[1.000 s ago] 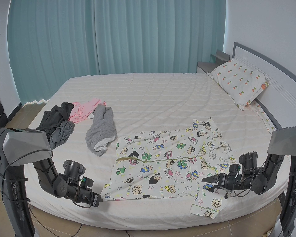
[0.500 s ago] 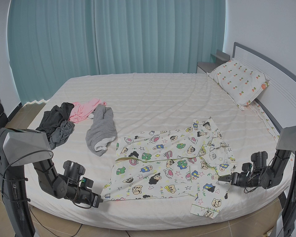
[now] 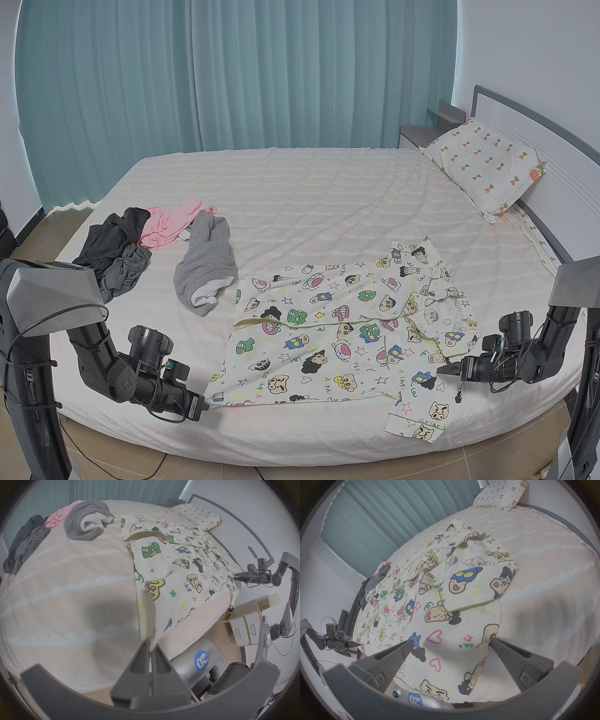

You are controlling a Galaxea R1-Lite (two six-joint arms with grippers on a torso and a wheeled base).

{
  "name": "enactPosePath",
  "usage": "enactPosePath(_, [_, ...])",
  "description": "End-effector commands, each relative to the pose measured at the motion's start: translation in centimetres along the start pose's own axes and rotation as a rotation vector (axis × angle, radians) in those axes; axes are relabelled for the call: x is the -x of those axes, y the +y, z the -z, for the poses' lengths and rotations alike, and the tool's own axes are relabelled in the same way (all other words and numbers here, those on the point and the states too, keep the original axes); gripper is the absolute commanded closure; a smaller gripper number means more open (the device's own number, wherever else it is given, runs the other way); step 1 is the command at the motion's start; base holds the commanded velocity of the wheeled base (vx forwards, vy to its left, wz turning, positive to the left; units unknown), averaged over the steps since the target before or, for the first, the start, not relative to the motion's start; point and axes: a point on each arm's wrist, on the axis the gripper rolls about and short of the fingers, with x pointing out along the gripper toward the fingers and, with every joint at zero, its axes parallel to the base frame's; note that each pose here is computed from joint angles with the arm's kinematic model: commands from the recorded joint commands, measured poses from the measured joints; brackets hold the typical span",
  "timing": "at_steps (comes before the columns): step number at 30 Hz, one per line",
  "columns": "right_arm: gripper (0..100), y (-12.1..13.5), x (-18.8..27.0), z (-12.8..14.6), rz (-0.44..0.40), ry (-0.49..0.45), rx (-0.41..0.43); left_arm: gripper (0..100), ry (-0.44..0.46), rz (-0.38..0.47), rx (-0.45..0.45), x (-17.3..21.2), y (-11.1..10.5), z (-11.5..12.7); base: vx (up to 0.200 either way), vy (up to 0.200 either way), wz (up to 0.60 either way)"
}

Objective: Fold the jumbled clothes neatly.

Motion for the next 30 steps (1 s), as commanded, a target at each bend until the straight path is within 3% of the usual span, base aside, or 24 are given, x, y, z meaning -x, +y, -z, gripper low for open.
enactPosePath(1, [0,0.1,-0.1,0.3,0.023,0.015,0.002,100,0.004,-0.001,0.001,-0.1,0.0,0.1,0.000,0.000,0.00])
enactPosePath(15, [0,1.1,-0.9,0.0,0.011,0.009,0.048,100,-0.006,0.001,-0.007,-0.1,-0.1,0.0,0.000,0.000,0.00])
enactPosePath(16, [100,1.1,-0.9,0.0,0.011,0.009,0.048,100,-0.006,0.001,-0.007,-0.1,-0.1,0.0,0.000,0.000,0.00])
enactPosePath(30, [100,0.6,0.4,0.4,0.064,0.049,0.053,100,-0.001,-0.033,-0.023,-0.2,-0.3,0.5,0.000,0.000,0.00])
